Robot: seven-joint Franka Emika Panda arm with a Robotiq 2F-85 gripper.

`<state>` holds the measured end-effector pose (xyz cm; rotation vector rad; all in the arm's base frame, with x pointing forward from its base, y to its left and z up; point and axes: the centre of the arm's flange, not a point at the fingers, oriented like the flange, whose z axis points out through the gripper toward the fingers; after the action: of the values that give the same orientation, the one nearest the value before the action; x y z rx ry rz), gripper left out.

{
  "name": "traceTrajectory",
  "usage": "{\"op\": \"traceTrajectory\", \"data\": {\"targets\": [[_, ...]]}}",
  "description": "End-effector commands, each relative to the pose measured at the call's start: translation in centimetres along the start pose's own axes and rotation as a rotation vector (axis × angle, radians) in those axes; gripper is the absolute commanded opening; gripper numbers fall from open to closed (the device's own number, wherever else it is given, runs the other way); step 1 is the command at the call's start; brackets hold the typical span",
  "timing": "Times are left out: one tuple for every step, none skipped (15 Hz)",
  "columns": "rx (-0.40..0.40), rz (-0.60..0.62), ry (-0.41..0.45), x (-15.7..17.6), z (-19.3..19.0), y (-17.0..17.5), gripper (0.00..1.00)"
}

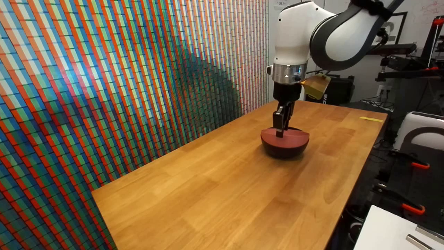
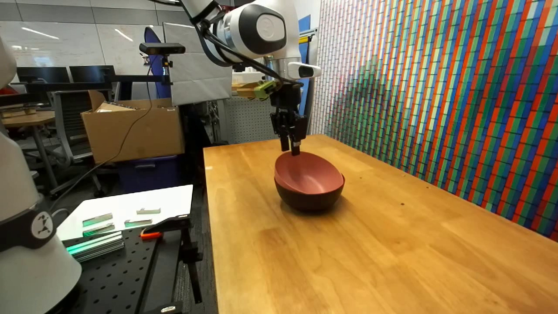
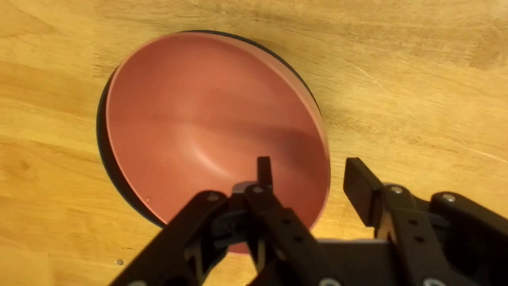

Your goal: Put the pink bowl on top of the black bowl

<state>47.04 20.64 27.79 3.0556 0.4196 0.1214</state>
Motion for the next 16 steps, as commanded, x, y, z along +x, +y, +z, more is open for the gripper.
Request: {"op": "traceTrajectory", "data": {"targets": [[-0.014,0.005,0.023,0.1,0.0,0.0,0.83],[-0.026,0.013,0.024,0.2,0.0,0.0,0.92],[-0.038,0.026,0.017,0.3,0.1,0.0,0.99],[-0.043,0.045,0.009,0.5,0.2,0.1,1.00],[-0.047,0.068,0.005,0.4,-0.6,1.9,1.00],[-0.040,0.090,-0.005,0.3,-1.3,3.3,1.00],[-0.020,0.113,-0.014,0.1,-2.8,4.8,1.00],[-0.003,0.139,-0.019,-0.1,-3.5,5.8,1.00],[0.020,0.165,-0.022,-0.3,-4.8,6.8,1.00],[0.046,0.188,-0.024,-0.4,-6.0,7.8,1.00],[0.068,0.212,-0.033,-0.5,-7.2,8.6,1.00],[0.097,0.235,-0.047,-0.6,-8.5,9.5,1.00],[0.128,0.257,-0.053,-0.8,-9.8,10.4,1.00],[0.152,0.278,-0.057,-1.0,-11.1,11.1,1.00],[0.174,0.298,-0.060,-1.0,-12.4,12.1,1.00],[0.192,0.316,-0.061,-1.1,-13.6,12.9,1.00]]}}
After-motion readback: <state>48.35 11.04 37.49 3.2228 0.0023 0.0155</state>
